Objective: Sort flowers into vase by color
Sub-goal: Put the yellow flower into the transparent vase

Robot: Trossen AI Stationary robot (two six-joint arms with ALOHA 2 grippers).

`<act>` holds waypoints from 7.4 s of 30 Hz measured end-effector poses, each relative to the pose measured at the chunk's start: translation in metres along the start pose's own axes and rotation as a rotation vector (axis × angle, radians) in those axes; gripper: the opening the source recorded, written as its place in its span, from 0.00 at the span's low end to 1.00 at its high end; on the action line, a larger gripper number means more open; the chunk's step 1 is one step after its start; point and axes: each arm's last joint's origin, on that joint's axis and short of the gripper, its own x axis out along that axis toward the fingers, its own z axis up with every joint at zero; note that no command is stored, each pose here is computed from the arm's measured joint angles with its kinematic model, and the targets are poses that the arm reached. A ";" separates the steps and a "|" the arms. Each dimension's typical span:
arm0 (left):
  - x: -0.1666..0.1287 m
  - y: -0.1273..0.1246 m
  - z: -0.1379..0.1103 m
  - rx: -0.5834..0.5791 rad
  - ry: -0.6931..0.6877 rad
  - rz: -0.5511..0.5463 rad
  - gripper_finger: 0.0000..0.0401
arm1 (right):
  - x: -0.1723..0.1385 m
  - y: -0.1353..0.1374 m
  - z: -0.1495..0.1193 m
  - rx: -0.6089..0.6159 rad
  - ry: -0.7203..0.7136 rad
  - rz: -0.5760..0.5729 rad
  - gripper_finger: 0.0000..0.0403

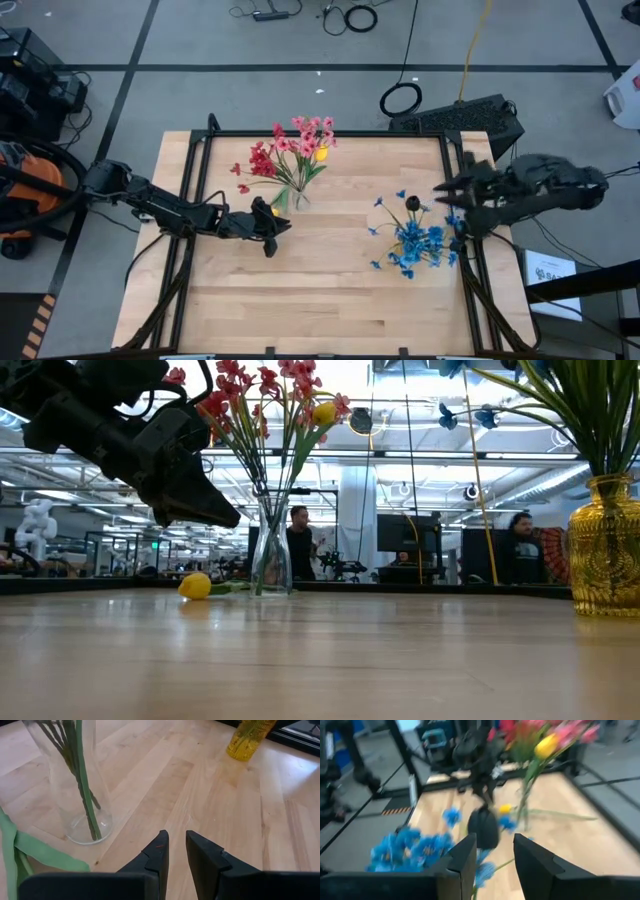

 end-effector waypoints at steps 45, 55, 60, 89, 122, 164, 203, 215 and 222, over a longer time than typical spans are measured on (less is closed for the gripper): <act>0.003 0.048 0.021 -0.370 0.241 0.434 0.18 | -0.036 -0.021 -0.020 0.883 0.041 -0.573 0.00; 0.018 0.054 0.011 -0.414 0.358 0.383 0.18 | -0.022 -0.018 -0.016 0.932 -0.025 -0.526 0.00; 0.019 0.054 0.013 -0.416 0.332 0.379 0.18 | -0.022 -0.018 -0.015 0.933 -0.048 -0.532 0.00; 0.027 0.051 0.017 -0.359 0.251 0.359 0.39 | -0.021 -0.018 -0.010 0.907 -0.093 -0.519 0.00; -0.008 -0.068 -0.031 -0.585 0.744 0.075 0.04 | -0.027 -0.012 -0.003 0.628 0.065 -0.339 0.00; -0.014 -0.086 0.000 -0.284 0.893 -0.129 0.42 | 0.027 0.011 0.050 0.316 -0.059 -0.201 0.00; 0.017 -0.178 0.015 -0.910 0.729 0.098 0.41 | -0.008 -0.001 0.025 0.306 0.071 -0.260 0.00; 0.000 -0.155 -0.003 -0.813 0.906 0.433 0.40 | -0.009 -0.001 0.024 0.307 0.070 -0.261 0.00; 0.003 -0.159 -0.001 -0.857 0.938 0.374 0.40 | -0.009 -0.001 0.024 0.315 0.067 -0.265 0.00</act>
